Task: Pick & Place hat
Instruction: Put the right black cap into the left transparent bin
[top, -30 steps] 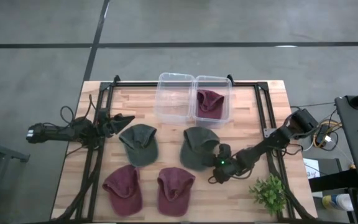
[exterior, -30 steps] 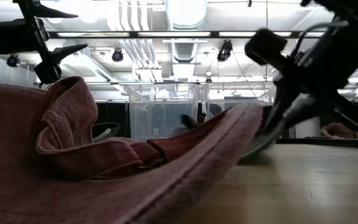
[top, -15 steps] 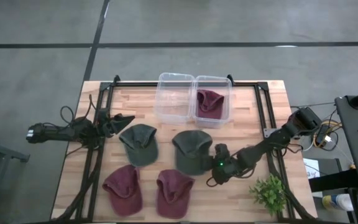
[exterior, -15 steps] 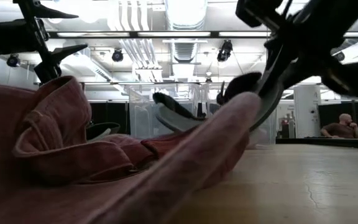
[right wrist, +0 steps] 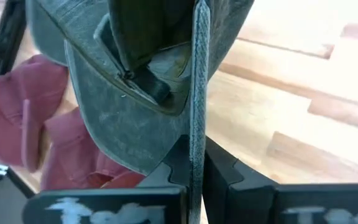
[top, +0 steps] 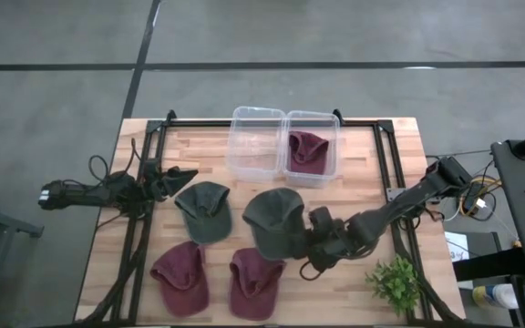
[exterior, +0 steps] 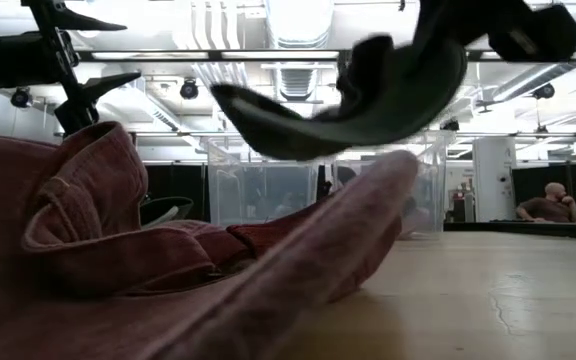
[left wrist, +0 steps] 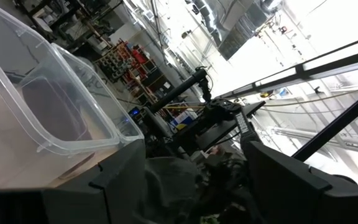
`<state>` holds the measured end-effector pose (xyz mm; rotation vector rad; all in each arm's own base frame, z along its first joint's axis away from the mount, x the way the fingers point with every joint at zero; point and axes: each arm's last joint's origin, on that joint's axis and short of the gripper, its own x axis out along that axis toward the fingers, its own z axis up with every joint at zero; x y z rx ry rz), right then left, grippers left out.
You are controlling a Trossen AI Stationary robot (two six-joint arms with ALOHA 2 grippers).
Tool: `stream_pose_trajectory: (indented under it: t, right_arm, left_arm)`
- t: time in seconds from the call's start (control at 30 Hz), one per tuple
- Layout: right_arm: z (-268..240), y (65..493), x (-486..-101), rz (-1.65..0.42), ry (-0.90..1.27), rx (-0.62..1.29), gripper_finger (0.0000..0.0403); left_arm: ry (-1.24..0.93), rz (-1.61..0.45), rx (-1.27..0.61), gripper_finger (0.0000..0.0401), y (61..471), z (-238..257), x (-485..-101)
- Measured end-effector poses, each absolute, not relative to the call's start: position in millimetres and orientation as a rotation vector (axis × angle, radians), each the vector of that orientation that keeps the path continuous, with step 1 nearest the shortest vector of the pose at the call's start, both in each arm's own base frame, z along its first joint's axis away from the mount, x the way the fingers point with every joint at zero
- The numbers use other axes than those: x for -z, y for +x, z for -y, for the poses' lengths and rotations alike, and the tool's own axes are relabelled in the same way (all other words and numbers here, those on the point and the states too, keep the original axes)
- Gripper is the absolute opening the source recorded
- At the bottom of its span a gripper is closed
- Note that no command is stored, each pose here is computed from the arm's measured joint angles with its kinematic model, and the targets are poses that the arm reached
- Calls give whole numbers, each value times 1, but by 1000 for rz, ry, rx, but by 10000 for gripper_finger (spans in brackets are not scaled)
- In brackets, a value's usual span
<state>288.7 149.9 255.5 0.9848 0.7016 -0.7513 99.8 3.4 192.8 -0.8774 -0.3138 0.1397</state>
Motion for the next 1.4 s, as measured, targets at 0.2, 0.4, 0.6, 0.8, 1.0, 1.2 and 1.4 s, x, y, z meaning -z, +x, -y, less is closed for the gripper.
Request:
stream_pose_trajectory:
  t: [0.2, 0.4, 0.6, 0.8, 1.0, 1.2, 1.4]
  right_arm:
    - [-149, 295, -284, -618, 932, 735, 12]
    - [-139, 303, -307, -505, 914, 753, 12]
    - [-119, 315, -335, -386, 873, 774, 12]
    - [-88, 326, -360, -305, 826, 817, 12]
    - [-50, 333, -386, -255, 760, 861, 12]
    - [-14, 335, -406, -213, 720, 911, 12]
    - [16, 338, -419, -148, 703, 934, 13]
  left_arm:
    - [-876, 314, -140, 275, 100, -3, -193]
    - [-875, 306, -142, 275, 100, -3, -192]
    - [-896, 309, -138, 275, 100, -3, -192]
    - [-897, 309, -138, 275, 100, -3, -192]
    - [-897, 310, -138, 275, 100, -3, -192]
    - [-898, 310, -138, 275, 100, -3, -192]
    - [-898, 310, -138, 275, 100, -3, -192]
